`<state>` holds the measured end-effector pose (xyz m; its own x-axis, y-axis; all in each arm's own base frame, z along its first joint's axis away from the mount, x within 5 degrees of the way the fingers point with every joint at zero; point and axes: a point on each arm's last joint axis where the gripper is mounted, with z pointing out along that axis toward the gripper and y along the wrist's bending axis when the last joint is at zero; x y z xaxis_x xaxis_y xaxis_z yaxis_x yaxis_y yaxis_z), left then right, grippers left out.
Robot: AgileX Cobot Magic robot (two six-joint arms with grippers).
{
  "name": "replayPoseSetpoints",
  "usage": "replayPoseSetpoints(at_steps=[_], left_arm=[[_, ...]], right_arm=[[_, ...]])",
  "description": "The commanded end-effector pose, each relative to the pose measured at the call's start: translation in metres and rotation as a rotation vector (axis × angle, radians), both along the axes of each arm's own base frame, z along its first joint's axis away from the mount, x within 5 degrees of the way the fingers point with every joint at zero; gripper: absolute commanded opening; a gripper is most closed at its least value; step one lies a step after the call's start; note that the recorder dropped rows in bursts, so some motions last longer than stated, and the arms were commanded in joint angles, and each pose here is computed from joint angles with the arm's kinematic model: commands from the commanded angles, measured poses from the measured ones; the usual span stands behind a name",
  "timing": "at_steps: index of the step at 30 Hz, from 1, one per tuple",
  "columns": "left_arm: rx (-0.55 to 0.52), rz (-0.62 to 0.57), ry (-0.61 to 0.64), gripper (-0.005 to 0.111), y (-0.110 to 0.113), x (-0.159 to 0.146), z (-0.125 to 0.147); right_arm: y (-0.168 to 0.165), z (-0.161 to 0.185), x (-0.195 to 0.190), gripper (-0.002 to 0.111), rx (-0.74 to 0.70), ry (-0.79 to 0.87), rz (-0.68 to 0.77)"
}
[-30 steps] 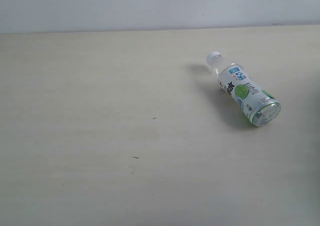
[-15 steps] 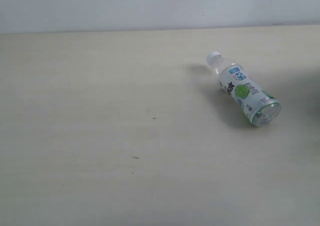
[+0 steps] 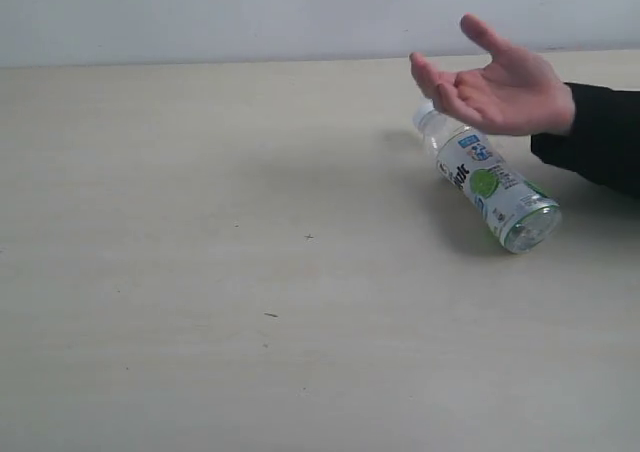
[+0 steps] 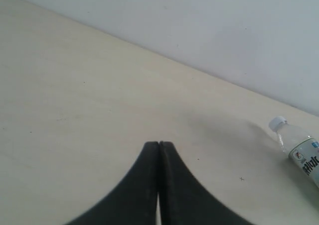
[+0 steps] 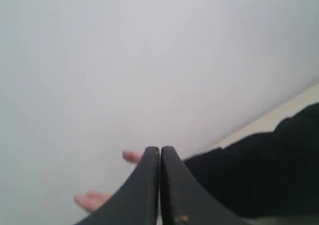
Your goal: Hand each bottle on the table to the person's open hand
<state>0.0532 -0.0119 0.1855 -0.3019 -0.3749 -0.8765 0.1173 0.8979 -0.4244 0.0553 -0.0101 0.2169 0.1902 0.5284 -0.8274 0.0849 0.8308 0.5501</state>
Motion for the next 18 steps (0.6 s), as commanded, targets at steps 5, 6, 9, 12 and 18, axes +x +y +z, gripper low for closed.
replayPoseSetpoints(at_steps=[5,6,9,12,18], left_arm=[[0.000,0.005,0.003,0.000,0.000,0.000,-0.001],[0.000,0.005,0.003,0.000,0.000,0.000,-0.001],[0.000,0.005,0.003,0.000,0.000,0.000,-0.001],[0.000,0.005,0.003,0.000,0.000,0.000,-0.001],[0.000,0.005,0.003,0.000,0.000,0.000,-0.001]], right_arm=[[-0.003,0.015,-0.004,0.001,0.019,-0.188,-0.038],[-0.004,0.017,-0.005,0.001,0.022,-0.216,-0.042],[-0.004,0.020,-0.006,0.001,0.011,-0.249,-0.048],[-0.003,0.031,-0.002,0.001,-0.021,-0.189,-0.040],[-0.005,0.071,0.029,0.001,-0.123,0.128,-0.005]])
